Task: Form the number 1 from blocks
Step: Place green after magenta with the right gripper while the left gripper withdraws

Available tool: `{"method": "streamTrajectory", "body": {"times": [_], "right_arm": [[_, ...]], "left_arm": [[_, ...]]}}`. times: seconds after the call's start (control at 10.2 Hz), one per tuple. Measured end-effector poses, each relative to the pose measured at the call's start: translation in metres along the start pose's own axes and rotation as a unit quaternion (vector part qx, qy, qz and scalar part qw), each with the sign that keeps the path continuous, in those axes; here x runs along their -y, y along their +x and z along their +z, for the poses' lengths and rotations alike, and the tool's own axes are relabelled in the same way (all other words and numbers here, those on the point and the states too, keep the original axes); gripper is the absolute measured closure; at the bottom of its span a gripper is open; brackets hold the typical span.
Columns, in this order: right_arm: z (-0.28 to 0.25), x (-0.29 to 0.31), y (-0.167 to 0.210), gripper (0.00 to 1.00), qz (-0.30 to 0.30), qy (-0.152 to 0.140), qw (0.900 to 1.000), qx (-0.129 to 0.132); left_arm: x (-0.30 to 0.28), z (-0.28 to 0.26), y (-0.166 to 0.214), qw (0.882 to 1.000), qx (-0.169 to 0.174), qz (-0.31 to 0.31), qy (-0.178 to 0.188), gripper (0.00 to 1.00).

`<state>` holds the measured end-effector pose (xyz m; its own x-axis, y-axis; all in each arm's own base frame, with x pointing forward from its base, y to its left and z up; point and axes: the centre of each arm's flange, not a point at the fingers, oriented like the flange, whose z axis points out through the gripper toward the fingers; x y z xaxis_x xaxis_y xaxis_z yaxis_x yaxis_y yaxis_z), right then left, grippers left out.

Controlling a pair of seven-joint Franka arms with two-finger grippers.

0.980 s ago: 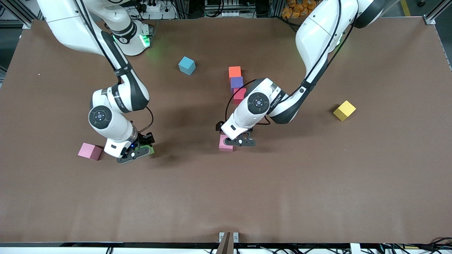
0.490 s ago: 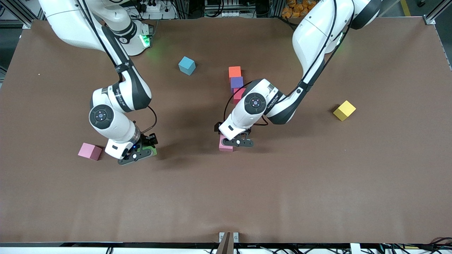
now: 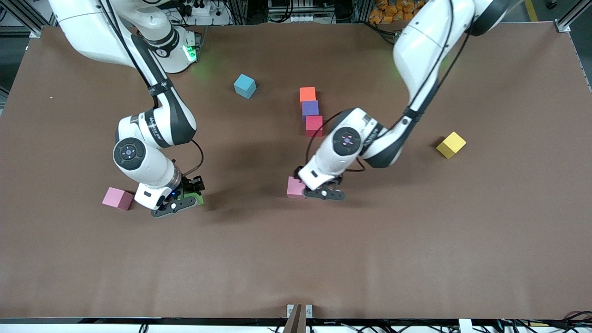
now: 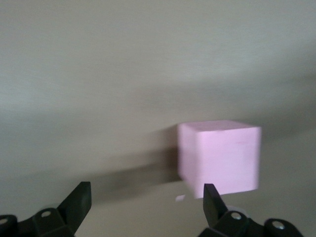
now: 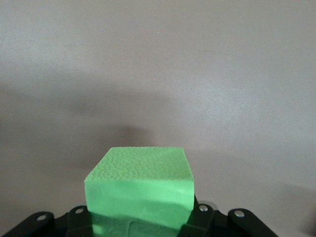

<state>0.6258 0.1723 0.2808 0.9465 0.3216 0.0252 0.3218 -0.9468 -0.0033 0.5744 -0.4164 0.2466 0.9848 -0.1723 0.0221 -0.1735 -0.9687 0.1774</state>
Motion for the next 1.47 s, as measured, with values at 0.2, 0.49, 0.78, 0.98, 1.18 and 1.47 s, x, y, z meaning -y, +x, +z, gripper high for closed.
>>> {"method": "streamTrajectory", "body": {"times": [0.2, 0.49, 0.78, 0.98, 1.18, 1.47], "right_arm": [[-0.001, 0.004, 0.001, 0.39, 0.012, 0.001, 1.0, -0.001], [-0.004, 0.064, 0.003, 0.39, 0.034, 0.004, 0.999, -0.003], [-0.024, 0.175, 0.0, 0.39, 0.056, 0.008, 0.998, -0.003], [-0.028, 0.256, -0.012, 0.39, 0.069, 0.012, 0.998, -0.005], [-0.008, 0.336, -0.026, 0.39, 0.086, 0.014, 0.996, 0.0], [0.044, 0.402, -0.033, 0.39, 0.099, 0.011, 0.995, 0.013]], "left_arm": [[0.045, -0.03, -0.007, 0.998, 0.001, 0.057, 0.017, 0.0], [0.109, -0.066, -0.046, 0.994, 0.031, 0.094, 0.053, 0.0], [0.195, -0.107, -0.085, 0.992, 0.05, 0.074, 0.085, 0.0], [0.249, -0.132, -0.094, 0.992, 0.054, 0.062, 0.093, 0.0], [0.29, -0.154, -0.097, 0.993, 0.054, 0.041, 0.097, 0.0], [0.322, -0.156, -0.108, 0.993, 0.069, 0.02, 0.097, 0.0]]}}
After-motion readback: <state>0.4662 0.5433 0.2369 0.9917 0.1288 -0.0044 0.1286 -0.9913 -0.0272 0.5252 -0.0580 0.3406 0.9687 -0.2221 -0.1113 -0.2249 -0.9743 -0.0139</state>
